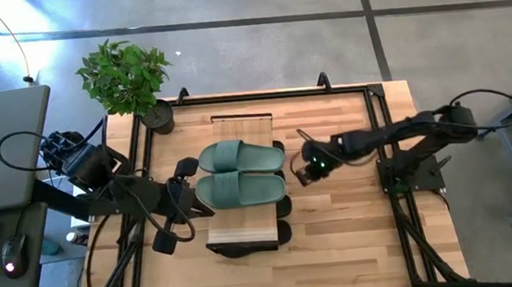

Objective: Pick and place slides into the shelf
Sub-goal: Adjust the black slippers under the shelf

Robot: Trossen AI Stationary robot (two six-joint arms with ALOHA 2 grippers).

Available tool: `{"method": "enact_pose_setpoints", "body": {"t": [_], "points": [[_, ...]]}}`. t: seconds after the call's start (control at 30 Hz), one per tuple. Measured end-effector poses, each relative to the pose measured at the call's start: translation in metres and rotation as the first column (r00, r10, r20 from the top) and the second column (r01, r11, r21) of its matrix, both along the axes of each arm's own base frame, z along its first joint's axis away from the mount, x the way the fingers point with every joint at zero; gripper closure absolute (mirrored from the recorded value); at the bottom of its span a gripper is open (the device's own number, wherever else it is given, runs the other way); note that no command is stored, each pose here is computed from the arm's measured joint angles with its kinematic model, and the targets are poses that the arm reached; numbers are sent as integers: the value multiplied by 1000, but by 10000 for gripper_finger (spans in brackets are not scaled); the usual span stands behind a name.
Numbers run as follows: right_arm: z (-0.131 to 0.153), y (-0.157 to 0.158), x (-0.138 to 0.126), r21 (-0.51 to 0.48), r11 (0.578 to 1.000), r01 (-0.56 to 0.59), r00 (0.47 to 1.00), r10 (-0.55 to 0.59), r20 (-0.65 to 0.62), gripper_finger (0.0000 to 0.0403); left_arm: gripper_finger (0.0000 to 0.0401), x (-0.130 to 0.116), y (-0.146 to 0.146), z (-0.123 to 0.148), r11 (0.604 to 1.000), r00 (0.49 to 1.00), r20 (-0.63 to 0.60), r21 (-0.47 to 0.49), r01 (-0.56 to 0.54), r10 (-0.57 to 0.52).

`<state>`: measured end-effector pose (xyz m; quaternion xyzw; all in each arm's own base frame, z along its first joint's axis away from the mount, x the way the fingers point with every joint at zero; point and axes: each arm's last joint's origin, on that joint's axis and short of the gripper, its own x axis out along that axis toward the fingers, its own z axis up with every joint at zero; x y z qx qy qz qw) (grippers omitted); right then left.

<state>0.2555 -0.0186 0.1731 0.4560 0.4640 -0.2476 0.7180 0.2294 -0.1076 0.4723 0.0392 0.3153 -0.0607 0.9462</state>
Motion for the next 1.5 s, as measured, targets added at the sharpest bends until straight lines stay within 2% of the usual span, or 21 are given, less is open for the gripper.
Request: {"method": "enact_pose_setpoints", "body": {"t": [0.17, 0.4, 0.67, 0.87, 1.5], "points": [[3, 35, 11, 30, 999, 30, 995, -33, 93, 403, 401, 0, 0, 0, 1000, 1000, 2, 9, 7, -7], [-15, 65, 19, 33, 998, 58, 995, -61, 78, 403, 401, 0, 0, 0, 1000, 1000, 3, 9, 8, -8], [-34, 89, 34, 89, 993, 75, 985, -88, 146, 403, 401, 0, 0, 0, 1000, 1000, 2, 8, 11, -11], [-40, 93, 37, 71, 991, 116, 978, -126, 167, 403, 401, 0, 0, 0, 1000, 1000, 1, 7, 10, -10], [-37, 90, 42, 76, 991, 113, 968, -127, 215, 403, 401, 0, 0, 0, 1000, 1000, 2, 7, 11, -11]]}}
